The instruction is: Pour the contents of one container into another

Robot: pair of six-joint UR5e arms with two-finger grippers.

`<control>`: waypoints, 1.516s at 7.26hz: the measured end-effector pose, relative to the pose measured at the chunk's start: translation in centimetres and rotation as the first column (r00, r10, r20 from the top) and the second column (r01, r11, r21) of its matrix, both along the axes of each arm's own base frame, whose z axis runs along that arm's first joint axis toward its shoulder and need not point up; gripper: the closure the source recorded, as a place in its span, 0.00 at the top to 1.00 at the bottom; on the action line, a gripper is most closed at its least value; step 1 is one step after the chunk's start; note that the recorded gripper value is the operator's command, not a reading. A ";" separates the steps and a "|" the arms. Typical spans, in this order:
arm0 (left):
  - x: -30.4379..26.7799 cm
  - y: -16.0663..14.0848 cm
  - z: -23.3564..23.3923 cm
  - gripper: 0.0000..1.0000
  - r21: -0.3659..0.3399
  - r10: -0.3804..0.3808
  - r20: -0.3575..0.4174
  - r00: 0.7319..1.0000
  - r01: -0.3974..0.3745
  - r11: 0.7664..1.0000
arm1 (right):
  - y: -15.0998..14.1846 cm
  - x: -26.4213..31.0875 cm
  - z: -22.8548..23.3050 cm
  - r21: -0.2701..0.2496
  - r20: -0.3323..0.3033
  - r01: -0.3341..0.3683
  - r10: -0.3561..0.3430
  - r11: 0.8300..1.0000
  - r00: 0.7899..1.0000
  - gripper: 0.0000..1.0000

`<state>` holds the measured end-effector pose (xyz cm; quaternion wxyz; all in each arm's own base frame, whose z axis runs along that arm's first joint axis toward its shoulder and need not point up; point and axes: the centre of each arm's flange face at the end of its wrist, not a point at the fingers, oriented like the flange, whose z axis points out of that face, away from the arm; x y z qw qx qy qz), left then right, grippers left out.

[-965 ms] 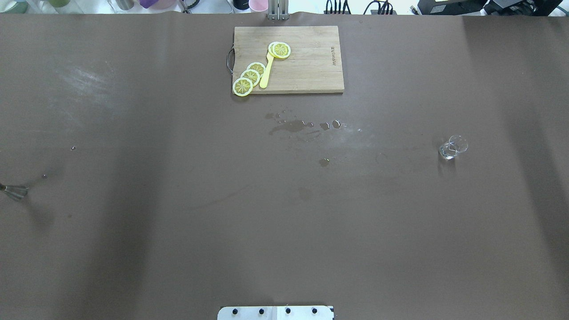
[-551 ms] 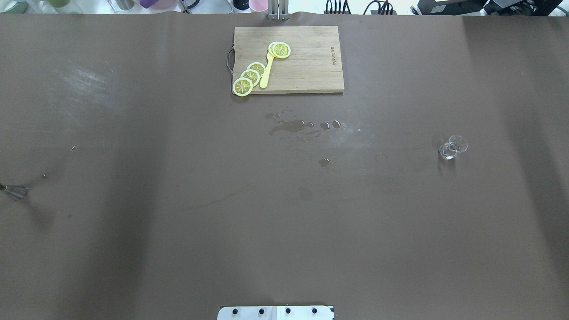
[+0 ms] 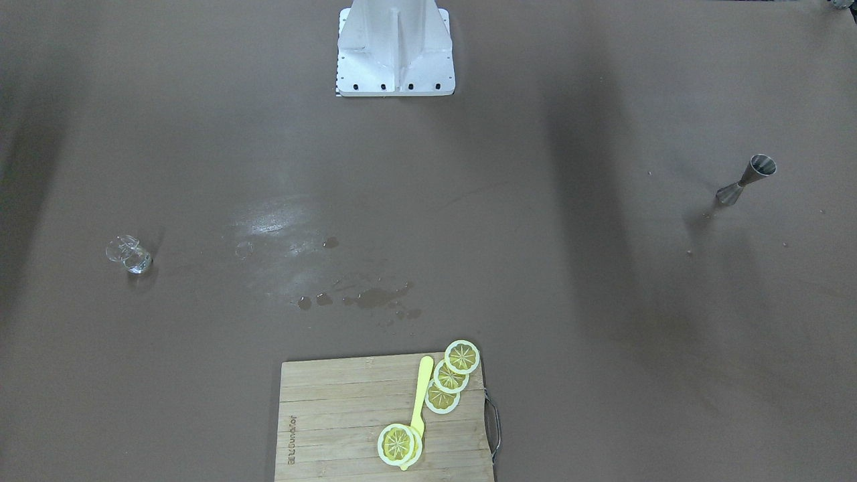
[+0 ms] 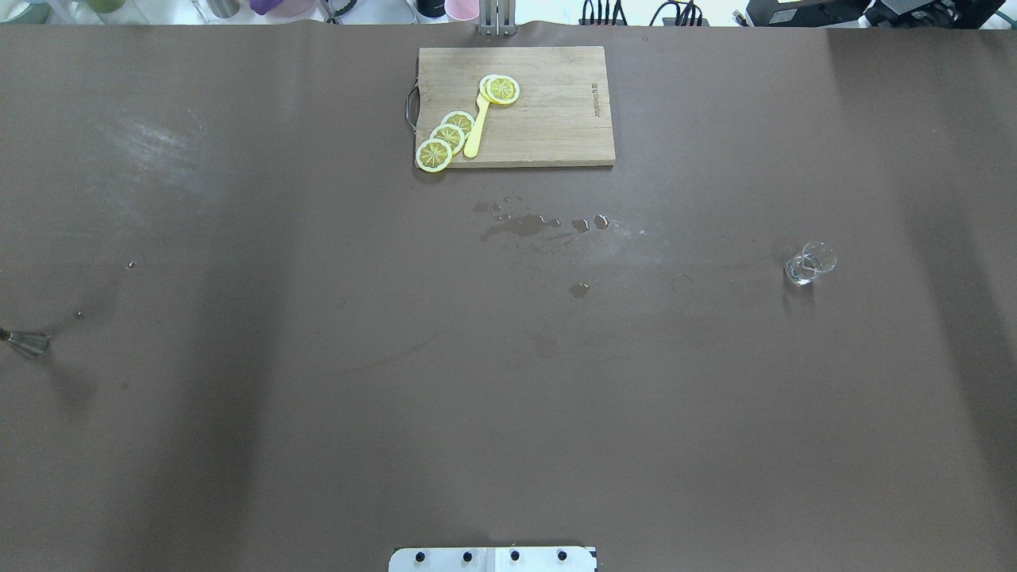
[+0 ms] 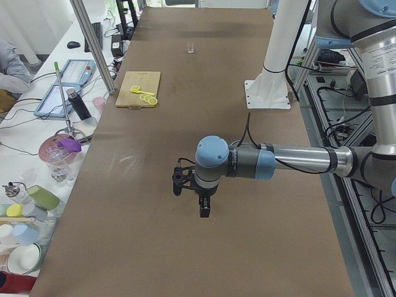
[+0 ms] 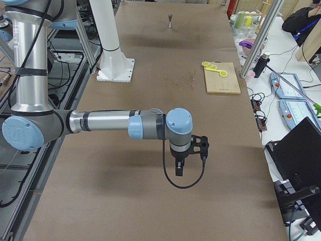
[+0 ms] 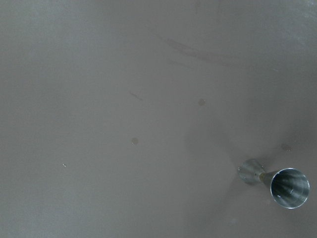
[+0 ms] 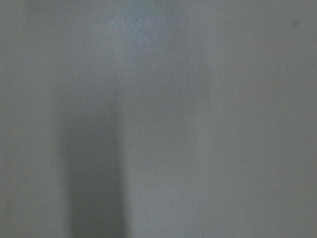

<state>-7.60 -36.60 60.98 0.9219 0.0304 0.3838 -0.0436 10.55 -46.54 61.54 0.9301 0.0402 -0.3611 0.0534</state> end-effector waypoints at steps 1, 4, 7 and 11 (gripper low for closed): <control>0.0 0.0 0.0 0.99 0.000 0.000 0.000 1.000 0.000 1.000 | 0.0 -0.1 -0.1 0.000 0.002 0.001 -0.001 1.000 1.000 1.00; 0.0 0.0 0.0 0.99 0.001 0.000 0.000 1.000 0.000 1.000 | -0.1 -0.2 -0.2 0.011 -0.002 0.010 -0.010 1.000 1.000 1.00; 0.1 -0.1 0.1 0.99 -0.001 0.002 0.000 1.000 -0.002 1.000 | 0.0 -0.3 -0.4 0.011 0.008 0.010 -0.010 1.000 1.000 1.00; 0.5 -0.1 0.0 0.99 -0.009 0.007 -0.052 0.999 -0.007 1.000 | -1.9 -1.5 -2.3 0.044 0.016 0.031 -0.032 0.999 0.999 1.00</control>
